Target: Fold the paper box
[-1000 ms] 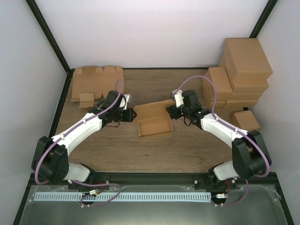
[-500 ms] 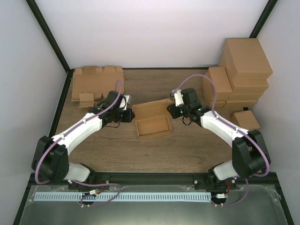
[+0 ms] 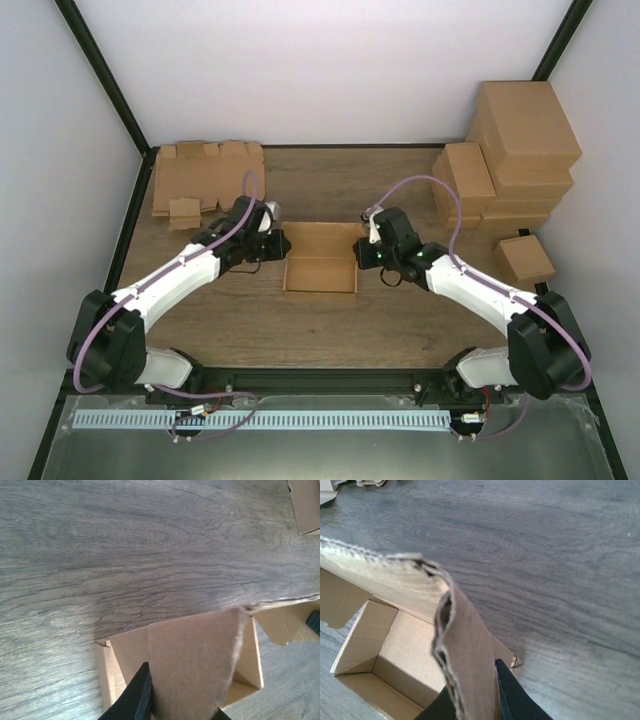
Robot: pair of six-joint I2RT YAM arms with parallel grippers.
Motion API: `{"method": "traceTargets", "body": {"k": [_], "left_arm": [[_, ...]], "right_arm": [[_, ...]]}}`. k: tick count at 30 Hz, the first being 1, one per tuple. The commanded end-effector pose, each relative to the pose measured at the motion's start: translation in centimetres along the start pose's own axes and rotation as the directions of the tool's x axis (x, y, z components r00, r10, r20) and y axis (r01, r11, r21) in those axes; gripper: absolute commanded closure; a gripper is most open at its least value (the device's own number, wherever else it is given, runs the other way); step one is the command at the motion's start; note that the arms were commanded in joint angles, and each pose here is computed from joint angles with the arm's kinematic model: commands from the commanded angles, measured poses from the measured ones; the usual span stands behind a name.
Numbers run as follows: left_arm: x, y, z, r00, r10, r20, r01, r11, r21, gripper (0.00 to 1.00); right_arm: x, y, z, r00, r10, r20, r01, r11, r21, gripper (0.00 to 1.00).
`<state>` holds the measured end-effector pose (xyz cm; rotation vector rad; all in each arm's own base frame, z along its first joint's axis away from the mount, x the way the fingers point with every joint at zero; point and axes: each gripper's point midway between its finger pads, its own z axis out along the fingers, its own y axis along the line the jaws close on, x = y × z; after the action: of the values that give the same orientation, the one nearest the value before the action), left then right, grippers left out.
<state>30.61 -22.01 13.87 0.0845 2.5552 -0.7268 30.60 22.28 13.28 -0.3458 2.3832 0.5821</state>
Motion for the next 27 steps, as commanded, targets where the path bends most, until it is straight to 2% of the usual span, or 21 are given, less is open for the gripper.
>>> {"method": "traceTargets", "body": {"k": [1, 8, 15, 19, 27], "left_arm": [[-0.5, -1.2, -0.5, 0.995, -0.067, 0.08, 0.065, 0.998, 0.025, 0.9], [0.1, -1.4, -0.8, 0.99, -0.072, 0.119, 0.07, 0.997, 0.021, 0.92], [1.3, -1.1, -0.3, 0.997, -0.034, 0.076, 0.032, 0.999, 0.019, 0.91], [1.6, -0.9, 0.0, 0.999, -0.001, 0.043, 0.001, 1.0, -0.003, 0.92], [1.7, -1.0, 0.4, 0.999, -0.007, 0.034, 0.007, 1.0, 0.003, 0.92]], "right_arm": [[-0.8, 1.0, -1.0, 0.988, 0.115, 0.101, -0.122, 0.99, 0.066, 0.92], [-0.1, 1.7, -1.0, 0.972, 0.155, 0.177, -0.183, 0.971, 0.153, 0.93], [0.7, 0.2, -0.5, 0.948, 0.234, 0.214, -0.283, 0.93, 0.235, 0.96], [0.5, -0.9, -0.4, 0.941, 0.223, 0.255, -0.296, 0.908, 0.298, 0.96], [0.4, -0.7, 0.2, 0.947, 0.211, 0.244, -0.28, 0.912, 0.3, 0.96]]}}
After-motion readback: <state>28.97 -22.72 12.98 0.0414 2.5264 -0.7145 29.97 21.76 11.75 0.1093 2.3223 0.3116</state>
